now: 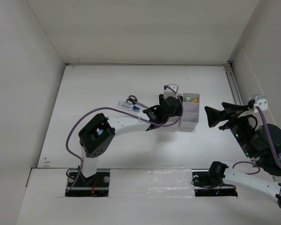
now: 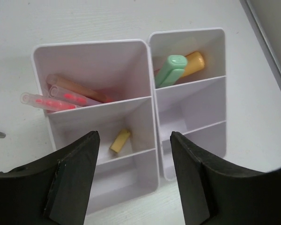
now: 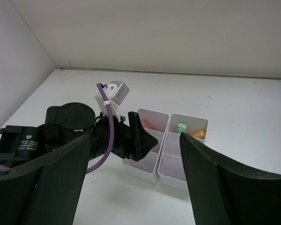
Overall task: Sort the stationery into containers
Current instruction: Place the stationery into the container
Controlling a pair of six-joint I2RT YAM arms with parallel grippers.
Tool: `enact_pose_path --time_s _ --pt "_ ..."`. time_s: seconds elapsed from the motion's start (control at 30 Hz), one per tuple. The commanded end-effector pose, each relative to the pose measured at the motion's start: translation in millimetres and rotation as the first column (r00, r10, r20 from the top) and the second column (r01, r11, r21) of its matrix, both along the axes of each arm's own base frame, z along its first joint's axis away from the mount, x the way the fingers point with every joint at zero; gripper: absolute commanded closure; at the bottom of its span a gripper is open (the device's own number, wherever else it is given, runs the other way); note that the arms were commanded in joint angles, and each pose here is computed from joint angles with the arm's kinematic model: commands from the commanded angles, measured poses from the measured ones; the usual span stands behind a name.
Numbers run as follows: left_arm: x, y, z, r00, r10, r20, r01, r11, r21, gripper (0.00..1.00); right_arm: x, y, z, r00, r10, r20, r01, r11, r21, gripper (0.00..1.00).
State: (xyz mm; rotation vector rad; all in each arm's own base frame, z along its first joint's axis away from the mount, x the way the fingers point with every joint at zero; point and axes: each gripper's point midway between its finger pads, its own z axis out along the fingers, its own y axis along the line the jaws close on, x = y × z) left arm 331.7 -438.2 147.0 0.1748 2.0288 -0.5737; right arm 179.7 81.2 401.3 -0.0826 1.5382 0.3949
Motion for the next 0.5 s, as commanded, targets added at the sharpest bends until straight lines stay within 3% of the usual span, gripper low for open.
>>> enact_pose_path --time_s 0.0,0.17,0.47 --pt "-15 -4 85 0.992 0.008 0.129 0.008 0.992 -0.123 0.42 -1 -1 13 0.999 0.004 0.036 -0.006 0.999 0.038 0.18" --pt "-18 12 107 0.987 0.060 0.147 -0.044 0.993 -0.113 0.29 0 5 15 0.999 0.024 0.041 -0.025 0.999 0.028 0.18" --pt "-2 83 107 0.969 0.218 0.116 -0.210 0.975 -0.076 0.23 2 10 13 0.999 0.033 0.040 -0.033 0.999 0.012 0.18"
